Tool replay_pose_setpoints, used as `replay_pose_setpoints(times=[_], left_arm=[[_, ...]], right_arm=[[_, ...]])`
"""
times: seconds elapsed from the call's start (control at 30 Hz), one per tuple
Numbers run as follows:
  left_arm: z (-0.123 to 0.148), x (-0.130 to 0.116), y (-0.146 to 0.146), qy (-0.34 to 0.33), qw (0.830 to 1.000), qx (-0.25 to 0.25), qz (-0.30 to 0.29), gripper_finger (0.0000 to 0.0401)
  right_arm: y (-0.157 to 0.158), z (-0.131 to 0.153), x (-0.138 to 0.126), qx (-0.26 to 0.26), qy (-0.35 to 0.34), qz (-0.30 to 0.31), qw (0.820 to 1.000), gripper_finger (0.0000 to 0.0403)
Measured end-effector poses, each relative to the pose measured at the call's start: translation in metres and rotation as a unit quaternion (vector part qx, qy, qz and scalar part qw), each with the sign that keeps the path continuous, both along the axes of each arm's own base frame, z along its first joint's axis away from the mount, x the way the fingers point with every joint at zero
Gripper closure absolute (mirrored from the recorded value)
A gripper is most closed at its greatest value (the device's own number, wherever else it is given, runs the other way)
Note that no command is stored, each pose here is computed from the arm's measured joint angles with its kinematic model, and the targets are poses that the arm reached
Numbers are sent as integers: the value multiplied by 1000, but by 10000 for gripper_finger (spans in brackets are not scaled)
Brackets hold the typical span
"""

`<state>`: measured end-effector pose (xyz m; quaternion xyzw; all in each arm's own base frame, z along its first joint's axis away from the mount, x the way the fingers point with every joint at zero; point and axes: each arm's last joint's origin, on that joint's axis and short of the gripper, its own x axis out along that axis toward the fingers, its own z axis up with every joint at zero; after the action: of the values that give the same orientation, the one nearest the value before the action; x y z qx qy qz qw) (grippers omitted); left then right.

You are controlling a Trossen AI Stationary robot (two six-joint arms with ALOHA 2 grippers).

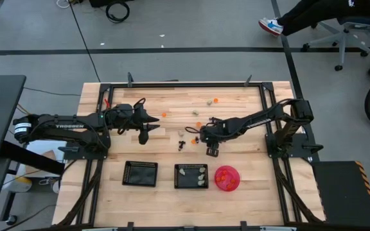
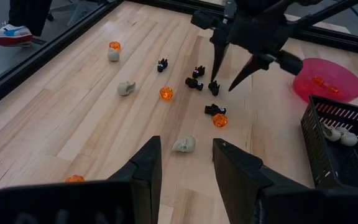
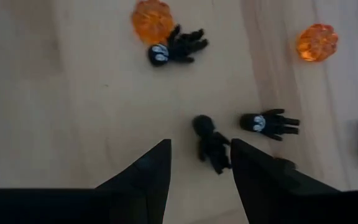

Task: Sort Halloween decoration
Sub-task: Put the black skeleton toy into the left black bin

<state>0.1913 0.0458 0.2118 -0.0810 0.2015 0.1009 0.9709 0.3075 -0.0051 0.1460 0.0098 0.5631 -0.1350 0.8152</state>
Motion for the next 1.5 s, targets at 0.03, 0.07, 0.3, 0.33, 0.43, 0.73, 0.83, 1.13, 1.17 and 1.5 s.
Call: replay_pose_setpoints(times=[0.03,0.07,0.3,0.33,0.43,0.73,0.83,1.13,1.17,1.5], left_arm=[[0,0,0,0,1000,0,0,285],[0,0,0,0,1000,0,0,285],[0,0,0,0,1000,0,0,285],[0,0,0,0,1000,0,0,285],[0,0,0,0,1000,0,0,285],[0,0,0,0,1000,0,0,285],[0,0,0,0,1000,0,0,285],[0,0,0,0,1000,0,0,285],[0,0,0,0,1000,0,0,285],[-1,0,0,4,1000,-1,0,285]], right_arm=[[-1,-2,-1,-10,-2,-1,1000,234],[-1,-3,-2,-17,-2,-1,1000,234],[-2,-16,-7,-22,-28,1,999,234],[-3,-17,-8,-21,-32,1,999,234],[-3,-22,-12,-20,-40,-1,999,234],[-2,-25,-14,-13,-44,1,999,243],[-2,-26,-14,-3,-45,-4,999,266],[-1,-26,-14,14,-45,-2,999,353],[-1,-26,-13,14,-45,-3,999,357],[6,-17,-2,25,-61,1,998,359]])
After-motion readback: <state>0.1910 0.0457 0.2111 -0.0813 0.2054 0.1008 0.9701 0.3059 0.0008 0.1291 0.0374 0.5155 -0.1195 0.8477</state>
